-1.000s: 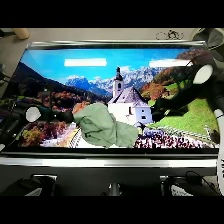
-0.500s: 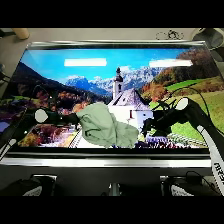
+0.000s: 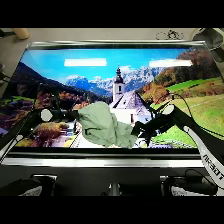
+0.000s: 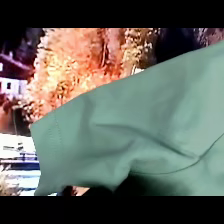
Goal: Fold the shirts.
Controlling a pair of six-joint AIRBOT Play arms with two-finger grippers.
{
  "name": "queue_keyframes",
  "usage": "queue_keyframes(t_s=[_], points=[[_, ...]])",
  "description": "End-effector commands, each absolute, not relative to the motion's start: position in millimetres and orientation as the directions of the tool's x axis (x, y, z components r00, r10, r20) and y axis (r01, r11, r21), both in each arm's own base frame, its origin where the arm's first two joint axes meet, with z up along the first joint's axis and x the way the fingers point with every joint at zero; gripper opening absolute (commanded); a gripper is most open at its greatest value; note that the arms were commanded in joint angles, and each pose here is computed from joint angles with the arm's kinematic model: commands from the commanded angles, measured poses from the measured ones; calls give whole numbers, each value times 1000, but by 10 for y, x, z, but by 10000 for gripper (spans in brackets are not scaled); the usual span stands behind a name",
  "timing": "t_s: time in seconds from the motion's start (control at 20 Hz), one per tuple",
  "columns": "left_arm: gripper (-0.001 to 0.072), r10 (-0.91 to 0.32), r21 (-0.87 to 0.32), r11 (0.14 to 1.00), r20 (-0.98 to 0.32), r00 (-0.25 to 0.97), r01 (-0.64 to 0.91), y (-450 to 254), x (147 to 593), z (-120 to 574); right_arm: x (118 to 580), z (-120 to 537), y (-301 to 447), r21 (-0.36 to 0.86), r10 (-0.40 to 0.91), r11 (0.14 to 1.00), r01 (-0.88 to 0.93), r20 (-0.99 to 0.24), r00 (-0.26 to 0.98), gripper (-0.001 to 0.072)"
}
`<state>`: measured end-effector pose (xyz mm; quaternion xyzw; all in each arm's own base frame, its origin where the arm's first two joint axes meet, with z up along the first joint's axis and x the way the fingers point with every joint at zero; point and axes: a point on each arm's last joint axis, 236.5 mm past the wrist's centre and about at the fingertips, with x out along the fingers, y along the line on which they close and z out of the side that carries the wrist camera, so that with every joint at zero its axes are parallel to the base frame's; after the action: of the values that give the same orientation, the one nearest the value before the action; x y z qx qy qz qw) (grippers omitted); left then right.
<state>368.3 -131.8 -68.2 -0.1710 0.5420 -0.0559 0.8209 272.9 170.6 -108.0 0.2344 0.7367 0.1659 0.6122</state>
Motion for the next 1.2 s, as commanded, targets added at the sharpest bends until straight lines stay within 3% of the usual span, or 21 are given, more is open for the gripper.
queue_keyframes(t_s=[0.0,0.15,0.3,0.4,0.5,0.6,0.7,0.8,0.95,1.05,1.15], points=[[29,-281,-339,940,-841,462,-47,-1319,3789,-499,2903,-1084,1873,564,577,813,147,-813,-72,30],[28,-270,-310,950,-748,606,41,-1260,3985,202,3261,-609,1846,560,562,827,-41,-825,56,22],[27,-262,-256,956,-514,817,145,-1144,4091,1598,3889,726,1605,377,472,877,-298,-787,397,23],[27,-244,-203,960,-258,935,195,-978,3858,2885,4081,2124,1348,190,398,913,-361,-610,685,23],[27,-208,-143,968,-14,978,204,-753,3383,3973,3857,3506,1037,77,315,948,-308,-333,889,24],[26,-157,-138,975,121,980,174,-516,2919,4558,3364,4396,860,88,286,957,-278,-103,953,24],[26,-124,-165,974,173,977,153,-356,2595,4783,2939,4730,800,94,291,953,-289,-4,957,24],[26,-110,-222,963,191,975,152,-279,2404,4834,2651,4781,763,138,295,946,-293,3,956,24],[27,-103,-227,965,119,987,129,-250,2359,4665,2463,4901,707,147,285,946,-289,49,957,24],[27,-104,-223,967,100,990,124,-265,2435,4609,2524,4921,667,136,264,953,-270,58,963,24],[26,-112,-151,979,174,978,139,-319,2578,4778,2745,4718,695,137,261,957,-256,-21,965,24]])
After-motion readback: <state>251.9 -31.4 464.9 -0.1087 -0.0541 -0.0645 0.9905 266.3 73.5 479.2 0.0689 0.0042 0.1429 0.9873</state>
